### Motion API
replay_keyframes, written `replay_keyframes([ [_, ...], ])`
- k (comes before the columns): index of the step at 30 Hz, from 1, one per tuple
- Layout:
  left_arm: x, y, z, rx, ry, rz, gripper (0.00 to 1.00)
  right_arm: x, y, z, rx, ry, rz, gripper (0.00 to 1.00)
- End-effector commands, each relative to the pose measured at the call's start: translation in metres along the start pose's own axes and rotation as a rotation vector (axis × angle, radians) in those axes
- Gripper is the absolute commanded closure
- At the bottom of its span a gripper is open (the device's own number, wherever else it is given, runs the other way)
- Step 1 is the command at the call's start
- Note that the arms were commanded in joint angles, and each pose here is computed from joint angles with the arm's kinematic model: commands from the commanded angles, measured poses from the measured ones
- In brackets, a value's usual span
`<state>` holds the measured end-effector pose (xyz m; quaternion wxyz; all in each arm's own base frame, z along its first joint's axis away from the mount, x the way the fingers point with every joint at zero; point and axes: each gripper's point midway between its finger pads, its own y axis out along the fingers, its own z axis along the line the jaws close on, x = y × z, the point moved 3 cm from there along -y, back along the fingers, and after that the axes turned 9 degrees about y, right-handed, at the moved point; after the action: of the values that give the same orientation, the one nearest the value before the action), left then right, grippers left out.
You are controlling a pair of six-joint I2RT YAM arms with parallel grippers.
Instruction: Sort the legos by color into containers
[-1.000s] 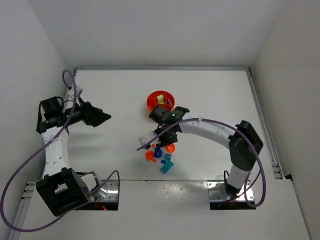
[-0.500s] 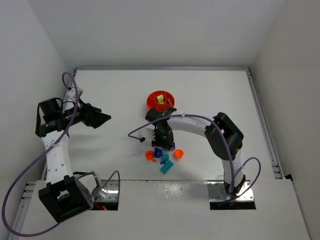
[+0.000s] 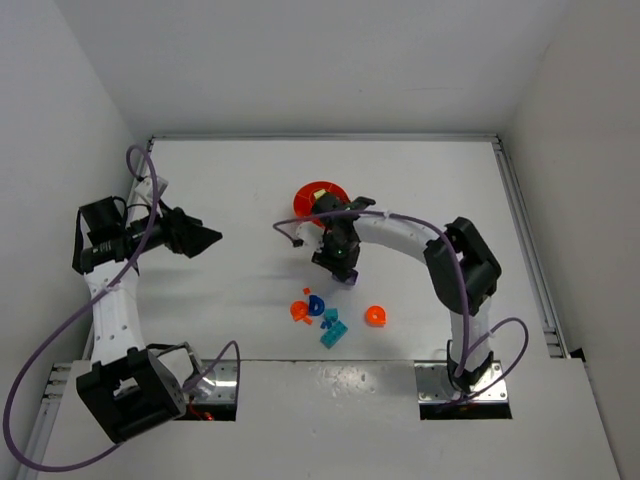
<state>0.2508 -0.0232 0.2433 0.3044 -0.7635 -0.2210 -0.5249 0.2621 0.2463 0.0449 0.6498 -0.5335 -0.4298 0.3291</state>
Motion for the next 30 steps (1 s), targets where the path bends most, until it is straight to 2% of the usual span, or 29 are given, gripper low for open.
replay_keyframes([
  [1, 0.003, -0.004, -0.004, 0.006, 0.059, -0.018, 0.00, 0.054, -0.074, -0.031, -0.063, 0.160, -0.298, 0.94],
  [3, 0.004, -0.005, -0.005, 0.016, 0.069, -0.018, 0.00, 0.061, -0.095, -0.043, -0.053, 0.249, -0.346, 0.94],
  [5, 0.004, -0.005, -0.005, 0.016, 0.069, -0.018, 0.00, 0.064, -0.107, -0.072, -0.045, 0.336, -0.363, 0.94],
  [6, 0.004, -0.005, -0.005, 0.016, 0.069, -0.018, 0.00, 0.069, -0.122, -0.091, -0.039, 0.390, -0.410, 0.94],
  [9, 0.004, -0.005, -0.005, 0.016, 0.069, -0.018, 0.00, 0.074, -0.127, -0.120, 0.001, 0.503, -0.425, 0.94],
  [14, 0.003, -0.005, -0.004, 0.024, 0.069, -0.015, 0.00, 0.062, -0.134, -0.162, -0.046, 0.626, -0.466, 0.94],
  [20, 0.000, -0.003, 0.001, 0.021, 0.045, -0.006, 0.00, 0.060, -0.130, -0.184, 0.055, 0.779, -0.521, 0.96],
  [24, -0.001, -0.002, 0.004, 0.018, 0.020, -0.001, 0.00, 0.072, -0.127, -0.184, 0.145, 0.816, -0.565, 0.96],
  [30, -0.003, -0.002, 0.003, 0.018, 0.020, -0.001, 0.00, 0.075, -0.127, -0.190, 0.132, 0.813, -0.574, 0.96],
])
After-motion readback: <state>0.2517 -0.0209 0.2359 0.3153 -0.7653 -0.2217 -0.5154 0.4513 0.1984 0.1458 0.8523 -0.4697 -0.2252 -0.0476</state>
